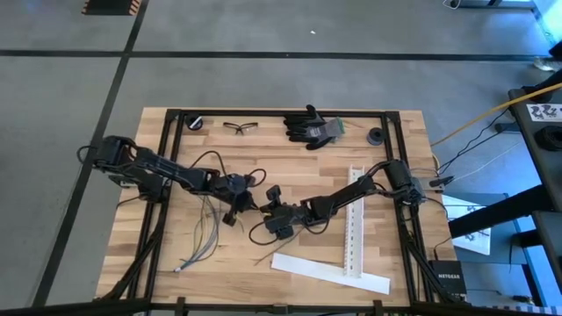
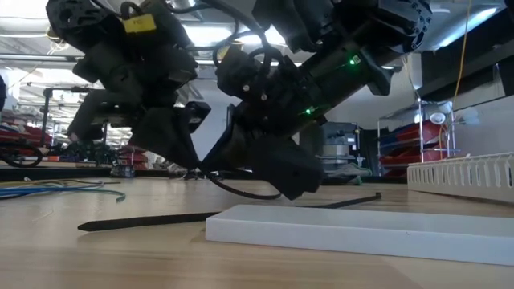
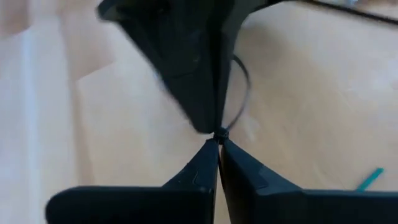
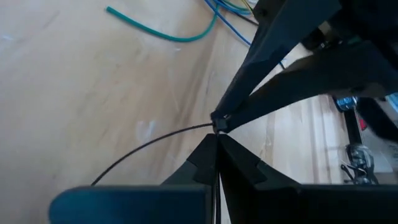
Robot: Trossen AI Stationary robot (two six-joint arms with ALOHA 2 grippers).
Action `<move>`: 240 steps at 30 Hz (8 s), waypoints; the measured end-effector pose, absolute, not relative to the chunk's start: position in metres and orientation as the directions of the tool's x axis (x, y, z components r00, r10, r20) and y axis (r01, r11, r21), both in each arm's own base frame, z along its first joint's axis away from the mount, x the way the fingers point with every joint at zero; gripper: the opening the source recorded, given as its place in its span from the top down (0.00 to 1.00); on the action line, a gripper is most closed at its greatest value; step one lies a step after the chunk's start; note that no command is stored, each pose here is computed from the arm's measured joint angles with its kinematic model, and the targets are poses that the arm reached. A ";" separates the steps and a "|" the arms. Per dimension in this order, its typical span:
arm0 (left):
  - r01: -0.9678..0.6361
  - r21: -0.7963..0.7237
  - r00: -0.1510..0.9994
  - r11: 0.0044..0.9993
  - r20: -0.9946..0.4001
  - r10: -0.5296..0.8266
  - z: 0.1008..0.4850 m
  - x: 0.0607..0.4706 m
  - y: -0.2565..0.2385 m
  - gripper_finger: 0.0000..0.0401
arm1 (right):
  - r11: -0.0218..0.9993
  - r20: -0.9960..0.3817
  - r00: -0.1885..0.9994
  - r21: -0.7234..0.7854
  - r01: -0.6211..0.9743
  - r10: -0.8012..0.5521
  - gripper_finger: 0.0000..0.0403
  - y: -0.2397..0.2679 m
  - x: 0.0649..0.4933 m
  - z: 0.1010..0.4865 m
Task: Ziptie cables
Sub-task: Wrap the cable wires with the black zip tie
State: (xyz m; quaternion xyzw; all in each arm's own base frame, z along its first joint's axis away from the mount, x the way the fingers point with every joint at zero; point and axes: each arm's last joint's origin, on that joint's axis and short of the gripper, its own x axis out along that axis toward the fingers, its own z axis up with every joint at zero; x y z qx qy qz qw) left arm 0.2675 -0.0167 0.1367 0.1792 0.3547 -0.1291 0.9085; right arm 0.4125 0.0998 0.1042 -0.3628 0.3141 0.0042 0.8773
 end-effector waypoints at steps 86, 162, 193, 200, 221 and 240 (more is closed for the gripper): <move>-0.561 -0.298 0.084 0.772 -0.949 -0.305 0.127 0.136 -0.239 0.61 | 0.975 -0.646 0.761 -0.123 -0.186 0.063 0.28 0.135 0.405 0.143; -0.271 -0.515 0.504 0.813 -0.796 -0.335 0.263 0.221 -0.103 1.00 | 0.836 -0.459 0.888 -0.490 -0.246 -0.008 0.99 0.158 0.492 0.189; 0.035 -0.059 0.814 0.998 -0.578 -0.063 0.321 0.191 -0.072 0.65 | 0.993 -0.712 0.695 -0.120 0.016 -0.097 1.00 0.238 0.423 0.273; -0.007 0.121 0.711 0.993 -0.697 0.090 0.285 0.234 -0.052 0.65 | 0.949 -0.767 0.563 -0.208 0.237 -0.308 1.00 0.235 0.394 0.268; 0.389 0.165 0.486 0.906 -0.872 -0.050 0.138 0.336 -0.015 0.65 | 0.852 -0.848 0.372 -0.161 0.498 -0.377 1.00 0.238 0.357 0.170; 0.428 0.172 0.485 0.887 -0.872 -0.065 0.133 0.338 -0.018 0.99 | 0.862 -0.840 0.413 -0.121 0.492 -0.353 1.00 0.241 0.362 0.171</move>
